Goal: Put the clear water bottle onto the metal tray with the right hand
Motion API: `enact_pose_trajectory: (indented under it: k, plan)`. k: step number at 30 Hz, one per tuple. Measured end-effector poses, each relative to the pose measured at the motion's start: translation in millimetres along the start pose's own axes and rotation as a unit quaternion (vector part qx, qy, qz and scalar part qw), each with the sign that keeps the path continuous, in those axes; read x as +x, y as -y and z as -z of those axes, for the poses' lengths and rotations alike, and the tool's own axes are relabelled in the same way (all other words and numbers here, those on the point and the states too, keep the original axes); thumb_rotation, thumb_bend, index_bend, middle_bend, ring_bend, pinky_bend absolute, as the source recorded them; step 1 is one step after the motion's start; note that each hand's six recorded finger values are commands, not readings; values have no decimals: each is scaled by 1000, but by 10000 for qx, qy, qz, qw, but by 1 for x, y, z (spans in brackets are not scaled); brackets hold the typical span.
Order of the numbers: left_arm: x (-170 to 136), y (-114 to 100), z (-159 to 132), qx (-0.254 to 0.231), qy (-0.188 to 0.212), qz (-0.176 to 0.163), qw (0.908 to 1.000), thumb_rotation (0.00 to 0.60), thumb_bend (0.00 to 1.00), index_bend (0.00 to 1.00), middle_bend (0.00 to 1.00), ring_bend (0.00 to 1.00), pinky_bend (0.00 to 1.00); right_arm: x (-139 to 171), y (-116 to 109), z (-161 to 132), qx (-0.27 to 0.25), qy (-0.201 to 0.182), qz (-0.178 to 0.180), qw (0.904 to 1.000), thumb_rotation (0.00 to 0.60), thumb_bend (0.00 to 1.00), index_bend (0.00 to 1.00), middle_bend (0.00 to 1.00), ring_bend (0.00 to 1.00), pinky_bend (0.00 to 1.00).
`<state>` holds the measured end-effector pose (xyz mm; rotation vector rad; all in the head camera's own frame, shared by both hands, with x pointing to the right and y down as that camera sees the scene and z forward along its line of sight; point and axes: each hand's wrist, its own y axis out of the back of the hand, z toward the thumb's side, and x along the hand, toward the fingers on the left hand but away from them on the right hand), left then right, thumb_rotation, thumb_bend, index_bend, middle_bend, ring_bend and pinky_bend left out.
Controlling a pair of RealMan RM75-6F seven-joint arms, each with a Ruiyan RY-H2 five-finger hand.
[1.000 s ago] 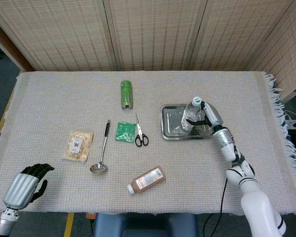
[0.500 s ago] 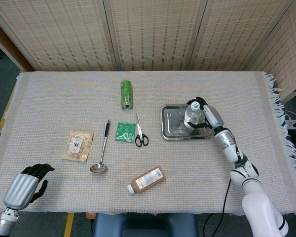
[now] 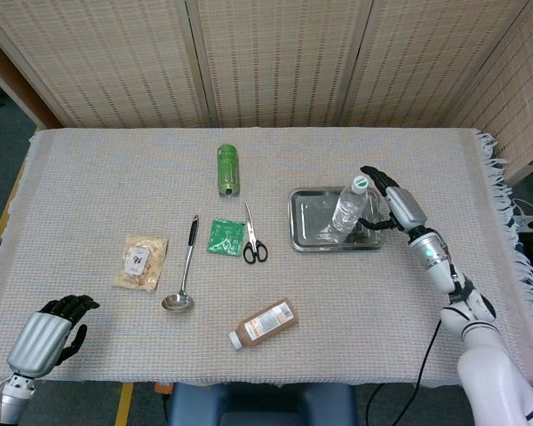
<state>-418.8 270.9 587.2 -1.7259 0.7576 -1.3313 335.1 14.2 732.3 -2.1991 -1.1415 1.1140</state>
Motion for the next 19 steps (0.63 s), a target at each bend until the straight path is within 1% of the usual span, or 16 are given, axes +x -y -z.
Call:
enact_pose_trajectory:
  k: [2, 5, 7, 10, 13, 15, 19]
  plan:
    - [0, 0, 0, -9, 4, 0, 10000, 600, 588, 323, 287, 250, 382, 5, -5, 3, 314, -19, 40, 9995, 600, 0, 0, 0, 0, 27]
    - [0, -1, 0, 5, 11, -13, 10000, 600, 587, 323, 287, 250, 381, 18, -16, 11, 974, -30, 154, 9951, 600, 0, 0, 0, 0, 1]
    - [0, -1, 0, -13, -3, -8, 10000, 600, 587, 323, 287, 250, 381, 32, -22, 16, 1440, -48, 260, 9892, 600, 0, 0, 0, 0, 1]
    - [0, 0, 1, -3, -16, 17, 10000, 600, 587, 324, 287, 250, 381, 56, -23, 20, 1996, -88, 405, 9790, 600, 0, 0, 0, 0, 1]
    - [-1, 0, 2, -3, -35, 50, 10000, 600, 587, 325, 287, 250, 383, 80, -14, 17, 2374, -103, 551, 9698, 600, 0, 0, 0, 0, 2]
    - [-1, -1, 3, -9, -51, 51, 10000, 600, 587, 326, 288, 250, 383, 98, -1, 9, 2560, -77, 637, 9645, 600, 0, 0, 0, 0, 5]
    - [-2, -4, 4, -37, -76, 4, 10000, 600, 588, 327, 288, 250, 383, 127, 15, -10, 2726, 34, 735, 9593, 600, 0, 0, 0, 0, 28]
